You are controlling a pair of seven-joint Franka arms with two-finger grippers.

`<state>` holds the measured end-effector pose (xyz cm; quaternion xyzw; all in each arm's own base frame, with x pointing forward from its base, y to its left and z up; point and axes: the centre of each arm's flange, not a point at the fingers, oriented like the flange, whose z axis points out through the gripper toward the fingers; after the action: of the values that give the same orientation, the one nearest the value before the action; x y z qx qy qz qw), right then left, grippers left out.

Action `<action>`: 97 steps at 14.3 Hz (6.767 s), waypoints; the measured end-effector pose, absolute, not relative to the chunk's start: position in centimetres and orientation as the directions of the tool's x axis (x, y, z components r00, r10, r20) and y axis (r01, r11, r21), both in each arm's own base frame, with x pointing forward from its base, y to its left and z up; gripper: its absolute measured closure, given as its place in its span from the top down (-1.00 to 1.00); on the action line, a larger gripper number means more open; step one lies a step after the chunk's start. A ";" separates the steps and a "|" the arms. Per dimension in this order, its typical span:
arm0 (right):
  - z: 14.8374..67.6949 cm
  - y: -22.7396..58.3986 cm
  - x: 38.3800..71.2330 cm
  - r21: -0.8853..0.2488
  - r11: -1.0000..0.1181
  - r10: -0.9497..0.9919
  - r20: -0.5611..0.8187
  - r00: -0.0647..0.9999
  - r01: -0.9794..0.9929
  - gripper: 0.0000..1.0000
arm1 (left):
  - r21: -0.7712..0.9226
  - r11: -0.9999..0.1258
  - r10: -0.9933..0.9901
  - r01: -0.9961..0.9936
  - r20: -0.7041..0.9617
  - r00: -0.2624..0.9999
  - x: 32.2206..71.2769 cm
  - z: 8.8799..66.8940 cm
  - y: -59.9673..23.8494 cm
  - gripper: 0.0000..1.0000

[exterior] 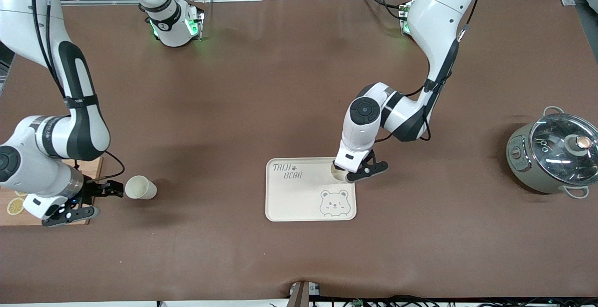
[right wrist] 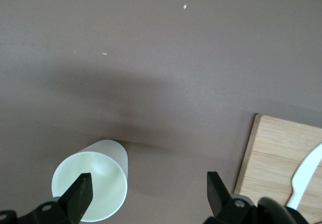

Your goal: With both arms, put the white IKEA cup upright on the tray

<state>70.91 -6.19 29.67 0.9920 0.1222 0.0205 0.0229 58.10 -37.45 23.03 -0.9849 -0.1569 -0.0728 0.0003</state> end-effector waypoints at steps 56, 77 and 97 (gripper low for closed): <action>32.7 26.6 68.9 -0.142 -0.974 -0.183 0.024 0.983 -0.178 -0.91 | -0.038 -0.999 -0.036 -0.034 0.058 0.998 65.4 47.7 -1.1 1.00; 22.5 41.2 65.8 -0.224 -0.955 -0.221 0.108 0.969 -0.192 -0.91 | 0.112 -0.981 -0.157 -0.160 0.042 0.987 56.1 61.8 -7.0 1.00; 59.2 22.8 61.3 -0.075 -0.990 -0.112 -0.053 0.992 -0.116 1.00 | -0.003 -0.973 -0.232 -0.232 -0.032 0.972 56.6 58.4 -9.6 1.00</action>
<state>61.30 22.81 59.20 0.9973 -0.0572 -0.0241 -0.0390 56.65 -9.61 58.37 -0.9930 0.1166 0.0157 0.0034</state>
